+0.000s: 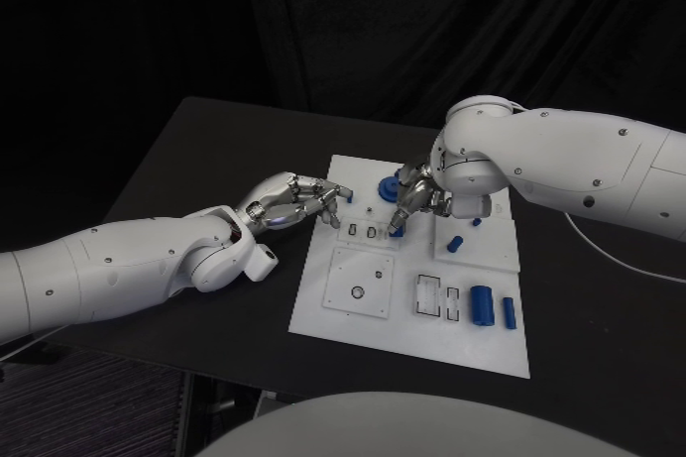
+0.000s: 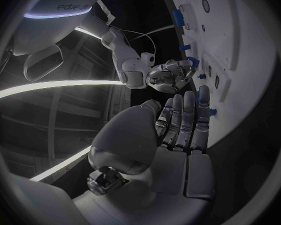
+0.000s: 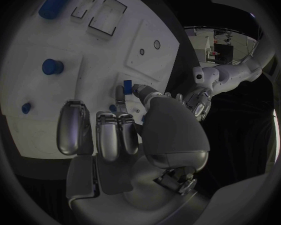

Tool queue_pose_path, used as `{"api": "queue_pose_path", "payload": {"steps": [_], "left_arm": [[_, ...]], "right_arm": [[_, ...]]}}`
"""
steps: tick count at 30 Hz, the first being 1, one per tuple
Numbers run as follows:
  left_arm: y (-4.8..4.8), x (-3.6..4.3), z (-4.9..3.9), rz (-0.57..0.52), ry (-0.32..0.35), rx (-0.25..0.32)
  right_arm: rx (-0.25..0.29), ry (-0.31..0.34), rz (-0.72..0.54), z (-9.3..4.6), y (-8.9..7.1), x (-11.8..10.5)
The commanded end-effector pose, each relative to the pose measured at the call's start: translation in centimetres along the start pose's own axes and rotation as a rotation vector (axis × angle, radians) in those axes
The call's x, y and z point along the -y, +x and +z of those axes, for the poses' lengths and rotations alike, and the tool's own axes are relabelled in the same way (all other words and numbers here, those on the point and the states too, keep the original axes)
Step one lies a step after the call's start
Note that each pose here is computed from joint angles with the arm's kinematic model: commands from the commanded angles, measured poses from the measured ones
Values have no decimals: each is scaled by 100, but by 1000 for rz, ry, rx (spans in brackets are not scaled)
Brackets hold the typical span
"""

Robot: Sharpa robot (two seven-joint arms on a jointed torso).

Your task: Assemble the parts on the task board

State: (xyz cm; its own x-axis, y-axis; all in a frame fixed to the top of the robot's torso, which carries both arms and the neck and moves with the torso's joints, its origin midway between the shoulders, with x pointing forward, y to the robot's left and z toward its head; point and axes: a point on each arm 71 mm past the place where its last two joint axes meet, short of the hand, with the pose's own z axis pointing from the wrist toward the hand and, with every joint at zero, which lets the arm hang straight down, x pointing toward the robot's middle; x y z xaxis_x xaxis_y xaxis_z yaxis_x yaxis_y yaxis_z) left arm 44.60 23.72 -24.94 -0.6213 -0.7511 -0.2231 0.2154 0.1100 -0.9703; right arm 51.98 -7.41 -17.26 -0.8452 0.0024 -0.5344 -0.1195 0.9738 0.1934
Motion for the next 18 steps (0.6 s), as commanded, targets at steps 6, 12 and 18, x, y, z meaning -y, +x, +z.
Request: {"api": "queue_pose_path", "payload": {"steps": [6,12,18], "left_arm": [[17,8,10,-8,15,-7],[15,7,7,-7,15,-6],[15,7,7,-7,15,-6]], "right_arm": [[-6,135,-7,29,31,85],[-6,140,-22,41,49,82],[-7,138,-28,46,61,70]]}}
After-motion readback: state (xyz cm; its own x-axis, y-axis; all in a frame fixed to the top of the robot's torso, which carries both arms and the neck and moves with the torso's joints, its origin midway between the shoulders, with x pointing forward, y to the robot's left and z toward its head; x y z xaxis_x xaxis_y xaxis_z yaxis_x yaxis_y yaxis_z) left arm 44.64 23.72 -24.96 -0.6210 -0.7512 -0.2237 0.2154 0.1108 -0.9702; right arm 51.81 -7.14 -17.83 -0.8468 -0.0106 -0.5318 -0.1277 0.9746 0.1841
